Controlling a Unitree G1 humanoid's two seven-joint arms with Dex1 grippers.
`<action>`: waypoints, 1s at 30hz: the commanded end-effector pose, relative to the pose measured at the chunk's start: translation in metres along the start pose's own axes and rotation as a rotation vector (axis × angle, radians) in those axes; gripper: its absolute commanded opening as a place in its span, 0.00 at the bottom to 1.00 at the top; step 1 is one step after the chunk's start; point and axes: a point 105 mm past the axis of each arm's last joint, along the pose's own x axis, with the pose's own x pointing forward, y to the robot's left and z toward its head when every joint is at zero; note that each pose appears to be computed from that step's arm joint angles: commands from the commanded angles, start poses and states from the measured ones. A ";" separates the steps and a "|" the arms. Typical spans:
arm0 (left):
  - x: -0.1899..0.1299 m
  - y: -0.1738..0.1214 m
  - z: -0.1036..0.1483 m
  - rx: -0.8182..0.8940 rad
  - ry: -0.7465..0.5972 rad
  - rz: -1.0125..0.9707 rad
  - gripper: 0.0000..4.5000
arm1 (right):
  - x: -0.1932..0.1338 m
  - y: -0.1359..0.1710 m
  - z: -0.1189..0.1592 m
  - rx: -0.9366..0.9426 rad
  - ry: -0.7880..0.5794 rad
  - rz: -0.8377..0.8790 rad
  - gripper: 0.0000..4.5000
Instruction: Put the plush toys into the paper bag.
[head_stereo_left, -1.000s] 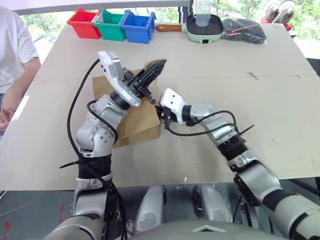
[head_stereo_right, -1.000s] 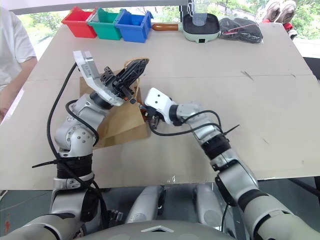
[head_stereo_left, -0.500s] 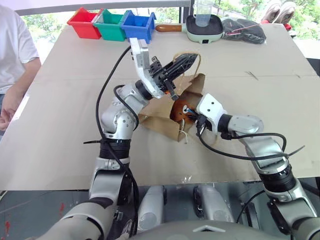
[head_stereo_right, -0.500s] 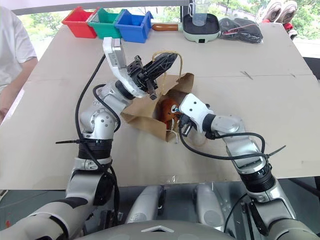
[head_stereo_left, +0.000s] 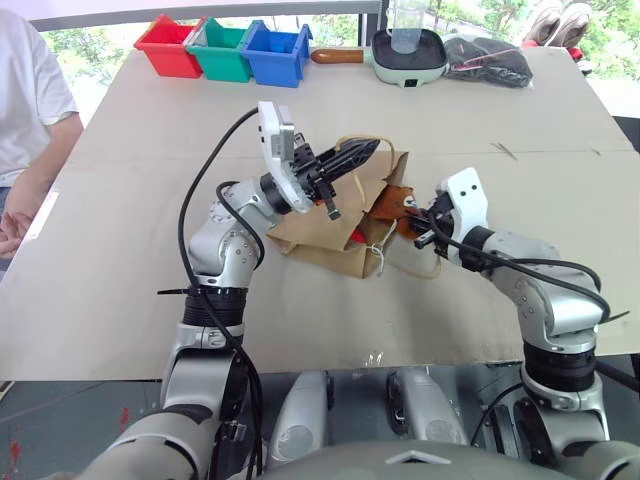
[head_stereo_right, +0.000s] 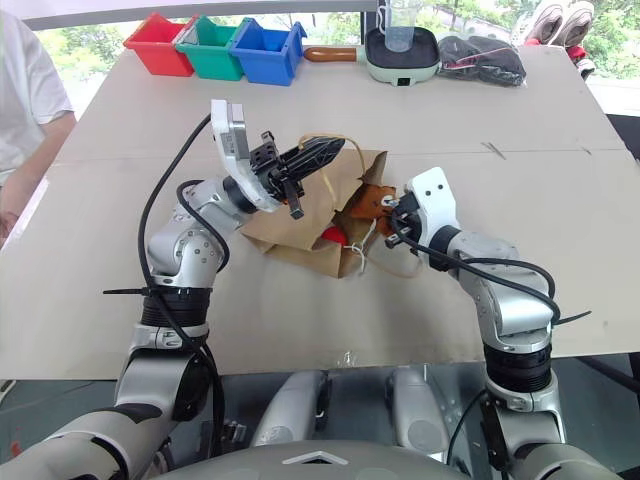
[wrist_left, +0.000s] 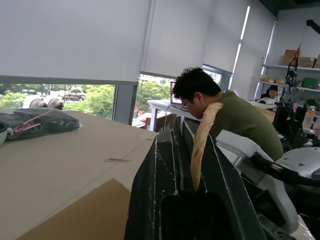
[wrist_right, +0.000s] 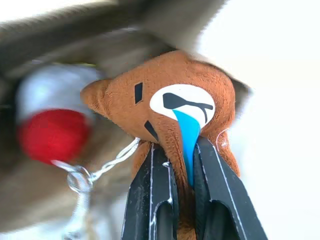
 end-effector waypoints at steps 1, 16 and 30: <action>0.007 -0.007 0.013 0.037 -0.043 -0.030 0.00 | 0.022 0.011 0.013 -0.156 -0.023 0.025 0.02; 0.006 0.006 0.010 0.139 -0.009 0.082 0.00 | 0.086 0.056 0.028 -0.370 -0.182 0.388 0.26; -0.040 0.027 0.060 0.071 -0.218 0.258 0.00 | -0.003 0.016 0.038 -0.121 -0.225 0.263 0.54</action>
